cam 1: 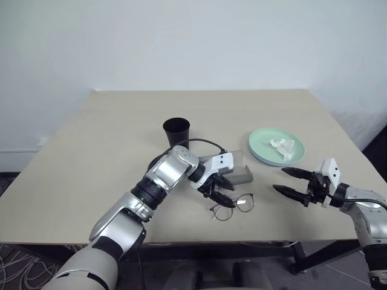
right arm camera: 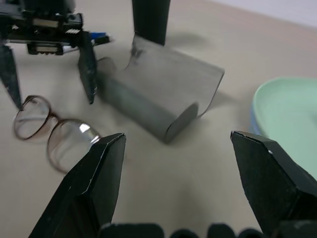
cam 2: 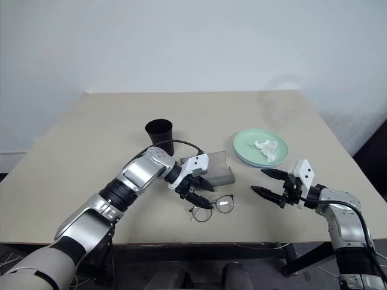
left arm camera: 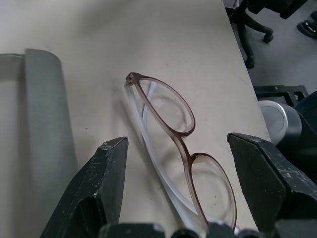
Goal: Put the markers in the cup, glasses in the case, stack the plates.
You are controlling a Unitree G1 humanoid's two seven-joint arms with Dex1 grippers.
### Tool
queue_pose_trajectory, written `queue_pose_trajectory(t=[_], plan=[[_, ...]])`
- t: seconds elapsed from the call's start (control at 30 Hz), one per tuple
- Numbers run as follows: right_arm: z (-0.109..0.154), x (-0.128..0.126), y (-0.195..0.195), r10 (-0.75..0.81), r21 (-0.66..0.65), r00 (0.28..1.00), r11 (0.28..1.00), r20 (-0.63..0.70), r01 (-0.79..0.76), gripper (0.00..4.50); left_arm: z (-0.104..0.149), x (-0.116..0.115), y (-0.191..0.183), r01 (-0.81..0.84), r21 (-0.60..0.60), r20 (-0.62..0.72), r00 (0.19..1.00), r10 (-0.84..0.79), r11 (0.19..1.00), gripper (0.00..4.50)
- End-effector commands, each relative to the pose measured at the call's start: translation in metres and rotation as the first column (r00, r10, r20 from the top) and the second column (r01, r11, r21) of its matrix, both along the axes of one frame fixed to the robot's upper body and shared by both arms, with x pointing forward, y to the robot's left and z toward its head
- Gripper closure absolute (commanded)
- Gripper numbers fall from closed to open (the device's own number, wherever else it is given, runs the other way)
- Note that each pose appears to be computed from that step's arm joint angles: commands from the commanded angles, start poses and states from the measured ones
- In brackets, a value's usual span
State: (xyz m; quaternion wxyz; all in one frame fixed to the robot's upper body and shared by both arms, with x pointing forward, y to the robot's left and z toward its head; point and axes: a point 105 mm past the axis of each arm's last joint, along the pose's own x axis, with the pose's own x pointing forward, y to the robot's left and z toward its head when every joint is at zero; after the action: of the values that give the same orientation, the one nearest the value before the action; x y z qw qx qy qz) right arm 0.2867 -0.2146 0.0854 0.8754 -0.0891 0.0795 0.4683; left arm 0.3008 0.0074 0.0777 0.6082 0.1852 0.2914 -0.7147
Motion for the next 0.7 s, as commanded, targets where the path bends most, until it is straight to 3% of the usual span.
queue_pose_trajectory(t=[0.03,0.57,0.7], plan=[[0.004,-0.004,-0.001,0.043,-0.04,0.999,0.998,0.025,-0.042,0.85,0.006,0.002,-0.005,0.023,0.018,0.045,0.999,-0.024,1.0,1.11],[-0.008,-0.011,0.009,0.108,-0.092,0.994,0.99,0.027,-0.105,0.85,-0.002,0.001,-0.014,0.034,0.049,0.02,0.999,-0.035,0.998,1.11],[-0.01,-0.01,0.01,0.104,-0.097,0.994,0.99,0.033,-0.1,0.82,-0.003,0.0,-0.015,0.043,0.052,0.015,0.999,-0.044,0.998,1.96]])
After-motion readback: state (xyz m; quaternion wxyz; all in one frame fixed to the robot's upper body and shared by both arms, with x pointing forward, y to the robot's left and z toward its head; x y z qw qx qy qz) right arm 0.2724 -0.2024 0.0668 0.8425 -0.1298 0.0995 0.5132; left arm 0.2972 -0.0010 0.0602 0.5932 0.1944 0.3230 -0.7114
